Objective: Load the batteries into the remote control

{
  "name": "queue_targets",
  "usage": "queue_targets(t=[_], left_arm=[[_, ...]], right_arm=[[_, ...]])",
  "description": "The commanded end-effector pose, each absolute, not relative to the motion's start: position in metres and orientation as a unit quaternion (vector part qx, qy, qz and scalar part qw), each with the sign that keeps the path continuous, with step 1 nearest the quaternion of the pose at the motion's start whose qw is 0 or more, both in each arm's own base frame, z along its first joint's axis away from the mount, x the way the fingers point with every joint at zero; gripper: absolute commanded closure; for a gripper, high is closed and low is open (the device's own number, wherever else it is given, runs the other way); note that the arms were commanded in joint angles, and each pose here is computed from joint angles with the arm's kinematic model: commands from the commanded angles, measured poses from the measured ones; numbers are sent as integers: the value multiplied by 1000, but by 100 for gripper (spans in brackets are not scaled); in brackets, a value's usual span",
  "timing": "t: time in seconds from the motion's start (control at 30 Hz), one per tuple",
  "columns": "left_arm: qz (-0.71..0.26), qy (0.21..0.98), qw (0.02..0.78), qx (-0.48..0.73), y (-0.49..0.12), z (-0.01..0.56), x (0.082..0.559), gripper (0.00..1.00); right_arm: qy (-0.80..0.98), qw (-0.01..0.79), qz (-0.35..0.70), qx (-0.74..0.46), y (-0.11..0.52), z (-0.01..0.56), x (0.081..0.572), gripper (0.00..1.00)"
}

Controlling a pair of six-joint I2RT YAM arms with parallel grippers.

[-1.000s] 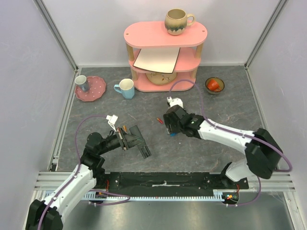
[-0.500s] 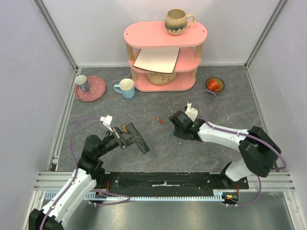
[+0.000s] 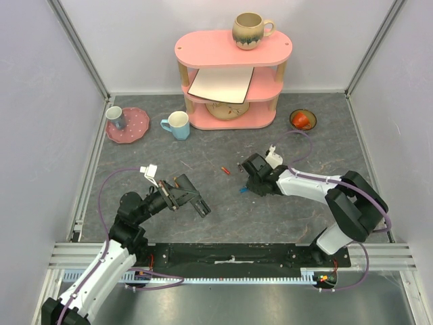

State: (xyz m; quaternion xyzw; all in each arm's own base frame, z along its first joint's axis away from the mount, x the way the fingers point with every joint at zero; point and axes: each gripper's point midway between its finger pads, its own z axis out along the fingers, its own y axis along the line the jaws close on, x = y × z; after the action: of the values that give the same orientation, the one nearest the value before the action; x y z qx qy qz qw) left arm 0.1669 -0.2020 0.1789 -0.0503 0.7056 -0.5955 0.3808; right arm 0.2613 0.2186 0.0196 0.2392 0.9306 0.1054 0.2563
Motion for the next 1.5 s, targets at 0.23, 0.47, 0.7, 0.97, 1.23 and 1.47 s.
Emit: queue_targets(t=[0.23, 0.47, 0.7, 0.97, 1.23, 1.47], left_arm=[[-590, 701, 396, -58, -199, 181, 173, 98], [-589, 702, 395, -59, -199, 181, 174, 98], [-591, 702, 392, -62, -200, 179, 174, 98], [-592, 702, 391, -65, -199, 180, 174, 98], [-592, 703, 388, -65, -200, 177, 173, 98], [-592, 704, 387, -67, -200, 177, 174, 98]], right_arm=[[931, 243, 111, 249, 224, 11, 272, 63], [935, 232, 113, 245, 222, 9, 263, 58], [939, 223, 104, 240, 217, 8, 254, 57], [947, 218, 78, 223, 216, 5, 247, 59], [952, 215, 59, 208, 214, -3, 245, 65], [957, 224, 38, 178, 210, -8, 251, 77]])
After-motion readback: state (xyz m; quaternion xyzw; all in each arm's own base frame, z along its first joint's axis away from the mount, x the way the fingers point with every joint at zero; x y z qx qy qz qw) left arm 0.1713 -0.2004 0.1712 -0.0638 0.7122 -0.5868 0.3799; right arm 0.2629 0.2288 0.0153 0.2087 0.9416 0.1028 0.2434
